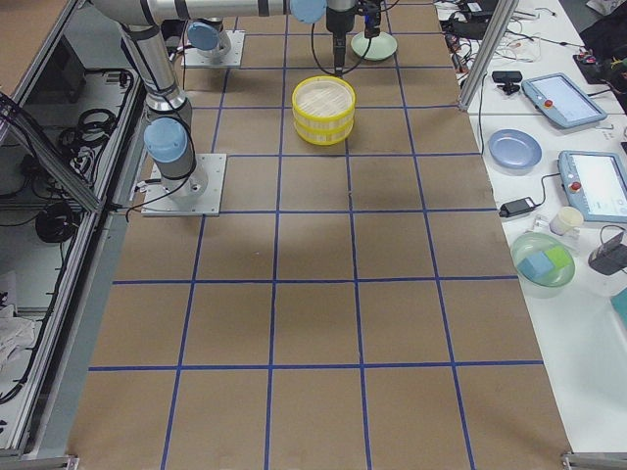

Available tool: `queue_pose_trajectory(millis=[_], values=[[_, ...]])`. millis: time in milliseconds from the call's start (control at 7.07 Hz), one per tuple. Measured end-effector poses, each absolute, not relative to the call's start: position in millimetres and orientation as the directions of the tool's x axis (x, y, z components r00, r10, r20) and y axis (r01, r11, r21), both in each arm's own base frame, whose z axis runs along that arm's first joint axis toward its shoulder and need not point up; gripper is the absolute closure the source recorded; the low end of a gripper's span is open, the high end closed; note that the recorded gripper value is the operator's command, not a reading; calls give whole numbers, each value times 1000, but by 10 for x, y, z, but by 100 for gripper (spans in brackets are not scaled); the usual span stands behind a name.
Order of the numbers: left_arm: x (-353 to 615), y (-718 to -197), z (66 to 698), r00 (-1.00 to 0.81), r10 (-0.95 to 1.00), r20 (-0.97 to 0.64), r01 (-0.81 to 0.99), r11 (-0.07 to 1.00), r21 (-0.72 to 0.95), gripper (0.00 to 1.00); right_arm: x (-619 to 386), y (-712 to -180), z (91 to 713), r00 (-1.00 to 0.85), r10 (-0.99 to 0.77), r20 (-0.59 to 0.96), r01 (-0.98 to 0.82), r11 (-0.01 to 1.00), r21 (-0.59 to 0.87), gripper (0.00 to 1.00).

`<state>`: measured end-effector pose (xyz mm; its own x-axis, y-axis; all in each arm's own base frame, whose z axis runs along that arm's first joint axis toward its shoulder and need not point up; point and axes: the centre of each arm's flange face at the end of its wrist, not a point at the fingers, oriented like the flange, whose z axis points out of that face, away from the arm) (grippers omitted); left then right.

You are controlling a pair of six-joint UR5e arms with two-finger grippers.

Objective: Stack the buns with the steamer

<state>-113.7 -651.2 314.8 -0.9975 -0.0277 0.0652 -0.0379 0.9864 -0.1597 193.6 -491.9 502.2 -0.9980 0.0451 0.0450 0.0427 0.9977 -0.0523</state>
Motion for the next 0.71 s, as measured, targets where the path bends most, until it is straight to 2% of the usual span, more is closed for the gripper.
queue_pose_trajectory(millis=[142, 425, 708], values=[[-1632, -6351, 3319, -991, -40, 127, -60, 986, -154, 100, 1929, -4831, 5204, -998, 47, 40, 45, 998, -48, 12], [-2583, -5930, 3420, -960, -84, 269, -108, 991, -76, 100, 1903, -4723, 5310, -998, 51, 36, 50, 999, -21, 0], [-3262, -5478, 3253, -943, -84, 323, -82, 996, 19, 100, 1744, -4766, 5367, -996, 91, 24, 91, 996, -22, 0]])
